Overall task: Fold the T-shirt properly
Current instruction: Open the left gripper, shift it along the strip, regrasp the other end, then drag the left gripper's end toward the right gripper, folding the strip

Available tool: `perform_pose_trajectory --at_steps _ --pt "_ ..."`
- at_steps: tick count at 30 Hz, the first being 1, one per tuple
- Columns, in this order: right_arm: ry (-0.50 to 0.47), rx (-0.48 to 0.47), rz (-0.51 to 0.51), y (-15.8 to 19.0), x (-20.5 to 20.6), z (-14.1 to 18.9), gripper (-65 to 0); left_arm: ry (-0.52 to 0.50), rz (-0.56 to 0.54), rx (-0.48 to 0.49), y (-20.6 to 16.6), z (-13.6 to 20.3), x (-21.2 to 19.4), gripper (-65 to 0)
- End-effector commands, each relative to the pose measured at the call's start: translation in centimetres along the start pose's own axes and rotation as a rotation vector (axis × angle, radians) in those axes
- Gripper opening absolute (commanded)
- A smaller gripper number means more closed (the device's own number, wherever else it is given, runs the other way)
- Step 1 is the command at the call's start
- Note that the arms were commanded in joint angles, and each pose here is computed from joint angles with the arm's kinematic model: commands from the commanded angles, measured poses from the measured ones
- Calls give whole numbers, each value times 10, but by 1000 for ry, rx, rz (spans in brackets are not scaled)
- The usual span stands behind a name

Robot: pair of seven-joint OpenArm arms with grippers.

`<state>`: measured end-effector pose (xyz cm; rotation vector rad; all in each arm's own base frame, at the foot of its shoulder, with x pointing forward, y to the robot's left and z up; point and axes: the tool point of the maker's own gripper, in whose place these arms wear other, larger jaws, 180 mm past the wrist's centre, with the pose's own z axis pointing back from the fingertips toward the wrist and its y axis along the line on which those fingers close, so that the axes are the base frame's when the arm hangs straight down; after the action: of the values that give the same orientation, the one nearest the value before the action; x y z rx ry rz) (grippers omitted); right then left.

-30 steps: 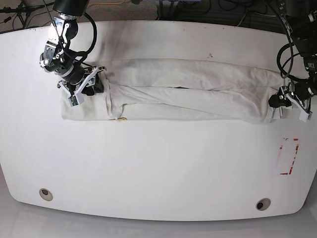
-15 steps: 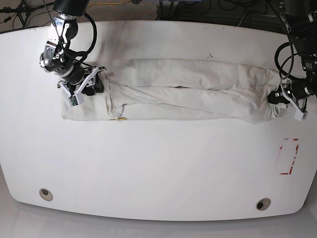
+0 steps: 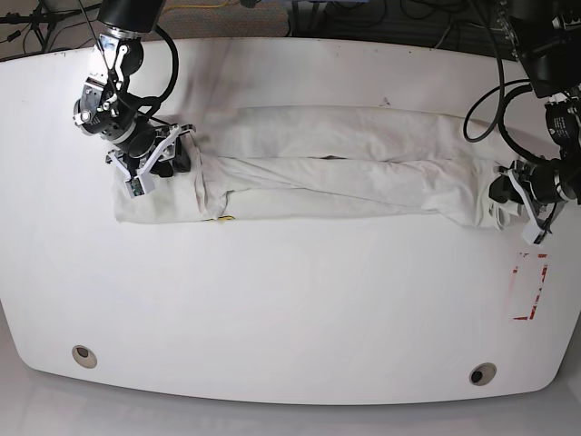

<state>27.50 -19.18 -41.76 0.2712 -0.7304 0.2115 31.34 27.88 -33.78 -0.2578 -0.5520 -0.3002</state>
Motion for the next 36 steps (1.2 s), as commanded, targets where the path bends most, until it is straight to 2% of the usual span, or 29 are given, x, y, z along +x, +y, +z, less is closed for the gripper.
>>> perform_pose_trajectory --at_steps 1,5,12,17,26,36 --pt "4 -12 18 -4 3 2 -455 -82 -75 32 -5 17 29 -603" --pt "-4 -13 20 -5 8 2 -455 -129 -158 43 -27 24 43 -603" --pt "-7 -13 21 -5 9 2 -455 -162 -342 -37 -95 14 61 -603" --pt "-7 -13 21 -5 9 2 -455 -150 -419 -159 -149 -9 61 -603" --pt "5 -6 3 -7 6 -3 -455 -196 -403 -271 -195 -24 70 -601" --pt "9 -5 0 -7 4 -4 -455 -161 -334 -370 -218 -48 61 -601"
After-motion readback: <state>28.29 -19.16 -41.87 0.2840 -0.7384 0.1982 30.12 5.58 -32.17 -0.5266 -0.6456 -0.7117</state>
